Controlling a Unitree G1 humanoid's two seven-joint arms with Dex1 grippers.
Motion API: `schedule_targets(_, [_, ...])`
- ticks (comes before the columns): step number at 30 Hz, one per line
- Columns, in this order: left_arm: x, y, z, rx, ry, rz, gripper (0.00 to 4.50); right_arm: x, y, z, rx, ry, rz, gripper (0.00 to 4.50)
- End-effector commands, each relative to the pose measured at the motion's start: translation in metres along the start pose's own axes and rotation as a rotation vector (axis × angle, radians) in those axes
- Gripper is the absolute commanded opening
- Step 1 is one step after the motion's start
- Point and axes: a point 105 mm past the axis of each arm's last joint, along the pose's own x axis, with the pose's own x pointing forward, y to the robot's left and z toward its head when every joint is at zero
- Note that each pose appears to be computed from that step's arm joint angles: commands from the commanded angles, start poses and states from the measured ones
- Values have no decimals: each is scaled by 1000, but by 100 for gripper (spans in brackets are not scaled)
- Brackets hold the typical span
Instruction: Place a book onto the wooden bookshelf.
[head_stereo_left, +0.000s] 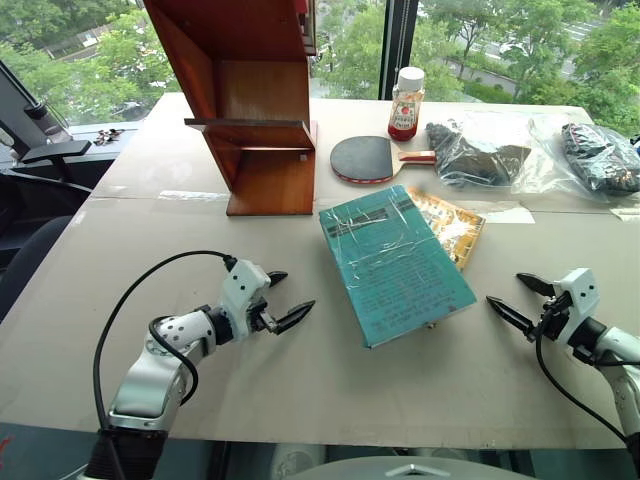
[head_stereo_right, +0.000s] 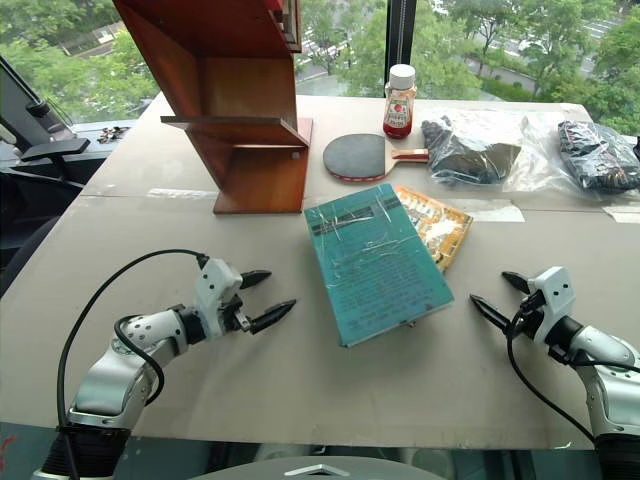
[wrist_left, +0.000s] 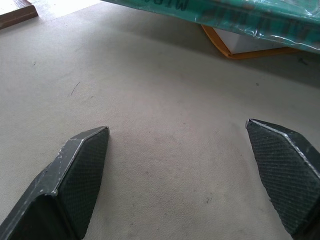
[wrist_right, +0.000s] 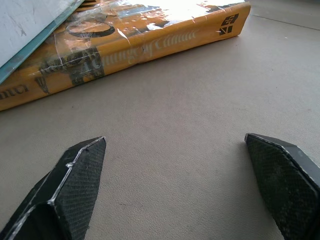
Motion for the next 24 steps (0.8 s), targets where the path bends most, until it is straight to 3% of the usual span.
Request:
schedule_targets(1, [1,-4,7,-2,-18,-8,450,-8,-8,10,-45,-18,-12,441])
schedule_targets(16, [8,-11,9,-25,-25,-31,450,-16,-16,17,-122,-39,-66,441])
schedule_targets(24, [19,-28,24,-84,-14,-95,450,-22,-17,23,-131,-39,-66,441])
